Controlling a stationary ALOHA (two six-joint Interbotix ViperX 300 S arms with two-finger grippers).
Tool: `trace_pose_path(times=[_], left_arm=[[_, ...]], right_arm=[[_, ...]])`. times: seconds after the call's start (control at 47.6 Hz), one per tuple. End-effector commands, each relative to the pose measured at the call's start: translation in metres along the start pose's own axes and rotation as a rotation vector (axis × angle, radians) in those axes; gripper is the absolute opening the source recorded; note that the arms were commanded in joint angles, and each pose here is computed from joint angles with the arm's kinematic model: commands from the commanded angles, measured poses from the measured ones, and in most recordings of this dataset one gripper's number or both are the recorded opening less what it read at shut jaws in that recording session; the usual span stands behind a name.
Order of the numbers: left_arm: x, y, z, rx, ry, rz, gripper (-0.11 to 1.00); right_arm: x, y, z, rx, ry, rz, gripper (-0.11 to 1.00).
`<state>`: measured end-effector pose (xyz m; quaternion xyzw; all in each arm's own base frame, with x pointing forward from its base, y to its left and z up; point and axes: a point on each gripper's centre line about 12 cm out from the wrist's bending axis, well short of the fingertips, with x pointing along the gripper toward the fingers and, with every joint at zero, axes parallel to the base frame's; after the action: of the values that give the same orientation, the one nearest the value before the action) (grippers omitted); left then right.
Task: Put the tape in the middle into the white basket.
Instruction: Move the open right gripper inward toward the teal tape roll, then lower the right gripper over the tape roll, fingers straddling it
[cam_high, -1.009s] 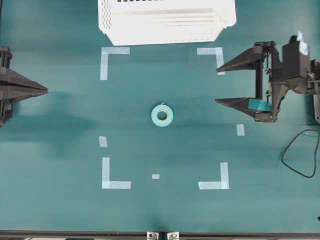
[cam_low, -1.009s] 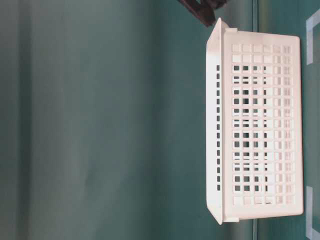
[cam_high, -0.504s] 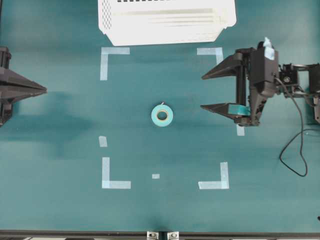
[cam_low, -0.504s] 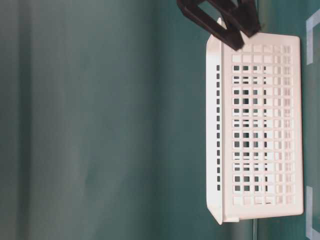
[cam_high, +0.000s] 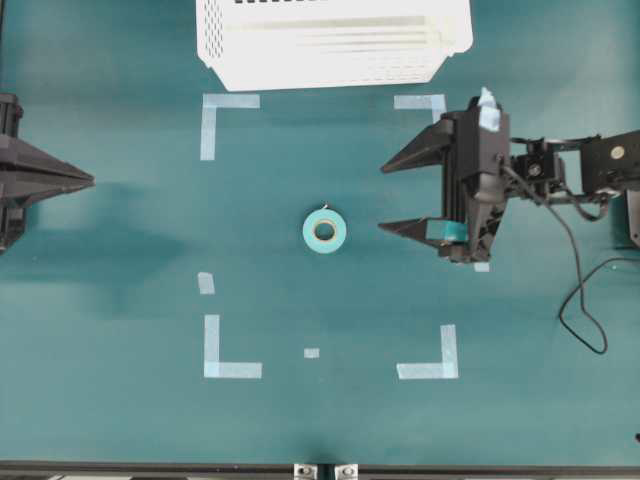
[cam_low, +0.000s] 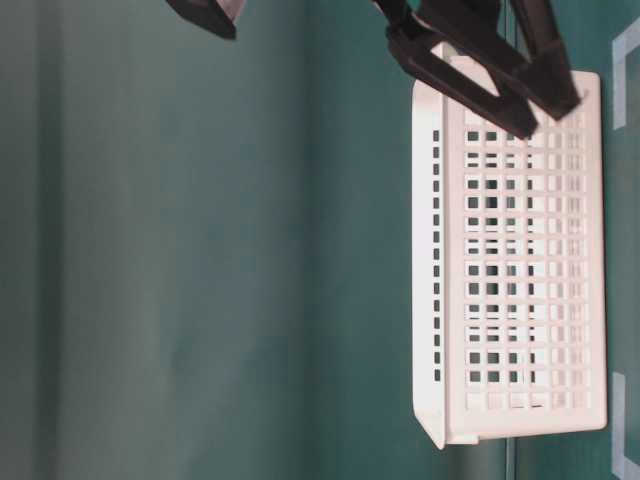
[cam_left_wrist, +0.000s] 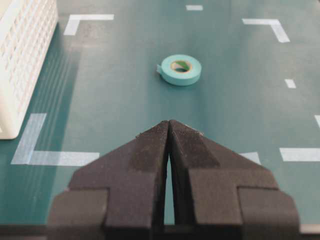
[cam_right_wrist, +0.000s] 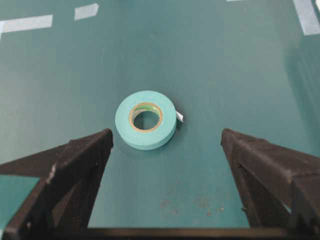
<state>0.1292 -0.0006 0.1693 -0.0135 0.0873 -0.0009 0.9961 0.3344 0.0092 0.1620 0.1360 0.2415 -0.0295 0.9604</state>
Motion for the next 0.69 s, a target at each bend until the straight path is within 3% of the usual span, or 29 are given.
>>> trace_pose_path(times=[0.0,0.673], left_arm=[[0.001,0.000,0.005,-0.005,-0.008,0.000,-0.11],[0.001,0.000,0.004,-0.005,-0.006,0.000,-0.11]], right_arm=[[0.005,0.006,0.011,-0.001,-0.019,0.012,0.99],[0.043,0.015,0.005,0.009,0.064,0.011,0.99]])
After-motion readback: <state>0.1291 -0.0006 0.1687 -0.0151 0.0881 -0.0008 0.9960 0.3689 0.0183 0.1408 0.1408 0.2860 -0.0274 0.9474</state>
